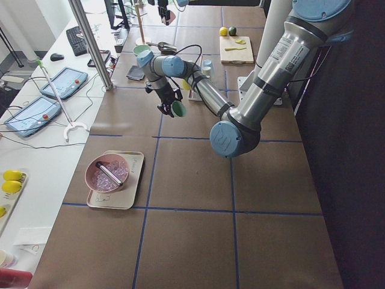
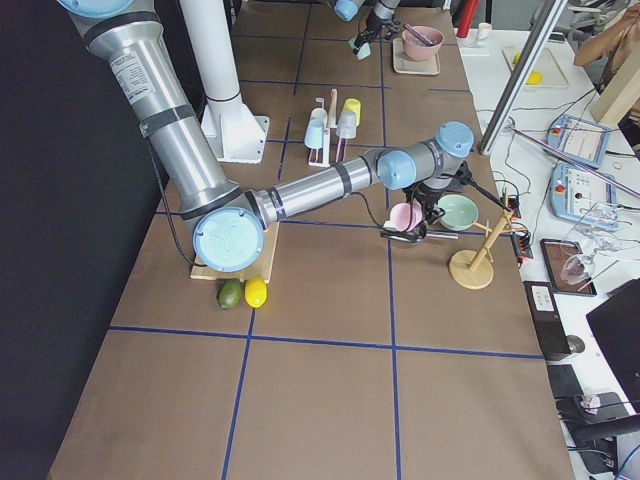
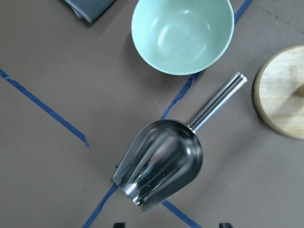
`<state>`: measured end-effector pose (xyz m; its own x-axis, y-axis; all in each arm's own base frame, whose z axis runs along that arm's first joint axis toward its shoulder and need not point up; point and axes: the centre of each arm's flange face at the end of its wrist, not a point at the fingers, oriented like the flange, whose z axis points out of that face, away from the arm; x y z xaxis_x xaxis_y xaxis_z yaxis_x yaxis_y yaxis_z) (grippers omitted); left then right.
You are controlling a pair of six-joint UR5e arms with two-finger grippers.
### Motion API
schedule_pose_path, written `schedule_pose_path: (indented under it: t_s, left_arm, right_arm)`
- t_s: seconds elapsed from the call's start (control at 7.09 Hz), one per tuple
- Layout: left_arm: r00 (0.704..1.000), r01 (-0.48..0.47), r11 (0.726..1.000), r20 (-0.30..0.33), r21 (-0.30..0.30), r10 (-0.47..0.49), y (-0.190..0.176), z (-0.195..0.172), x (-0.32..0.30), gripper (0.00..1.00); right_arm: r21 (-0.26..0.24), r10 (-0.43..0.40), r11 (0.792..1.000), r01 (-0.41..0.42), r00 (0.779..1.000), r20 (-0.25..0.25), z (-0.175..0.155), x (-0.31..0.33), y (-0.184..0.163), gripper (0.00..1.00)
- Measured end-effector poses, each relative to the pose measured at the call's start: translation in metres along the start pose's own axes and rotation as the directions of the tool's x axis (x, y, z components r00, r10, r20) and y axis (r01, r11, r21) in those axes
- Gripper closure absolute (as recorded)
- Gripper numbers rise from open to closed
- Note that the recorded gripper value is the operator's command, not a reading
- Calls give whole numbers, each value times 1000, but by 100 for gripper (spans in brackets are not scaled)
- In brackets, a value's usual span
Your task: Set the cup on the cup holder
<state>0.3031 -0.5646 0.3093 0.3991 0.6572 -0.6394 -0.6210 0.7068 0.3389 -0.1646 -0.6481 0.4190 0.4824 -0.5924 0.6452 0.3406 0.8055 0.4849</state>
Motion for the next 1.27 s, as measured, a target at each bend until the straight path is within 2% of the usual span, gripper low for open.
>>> schedule_pose_path:
  t_s: [0.14, 0.28, 0.56, 0.71, 0.85, 0.99, 1.13, 1.27]
  left_arm:
    - [995, -95, 991, 20, 96, 94, -10, -12, 10, 97]
    - [981, -191, 960, 52, 205, 184, -19, -25, 23, 98]
    - [956, -291, 852, 107, 436, 272, -25, -54, 47, 98]
    - [945, -323, 796, 124, 512, 304, -23, -63, 56, 98]
    - [928, -364, 729, 163, 580, 334, -21, -69, 66, 98]
    - [908, -409, 639, 223, 652, 354, -21, -71, 83, 98]
    - [891, -437, 524, 273, 731, 363, -18, -58, 116, 98]
    - [881, -439, 404, 297, 802, 368, -10, -42, 156, 98]
  right_arm:
    - [38, -67, 997, 67, 998, -4, -5, -5, -3, 100]
    - [86, -138, 987, 138, 990, -13, -8, -9, -4, 100]
    - [185, -248, 950, 251, 968, -38, -14, -15, -5, 98]
    - [228, -267, 936, 270, 963, -45, -17, -19, -5, 98]
    - [271, -285, 919, 287, 957, -48, -17, -19, -2, 100]
    - [308, -313, 898, 313, 948, -51, -15, -18, 2, 100]
    - [339, -341, 878, 337, 939, -51, -17, -20, 2, 100]
    - [370, -361, 859, 355, 931, -55, -24, -28, 0, 100]
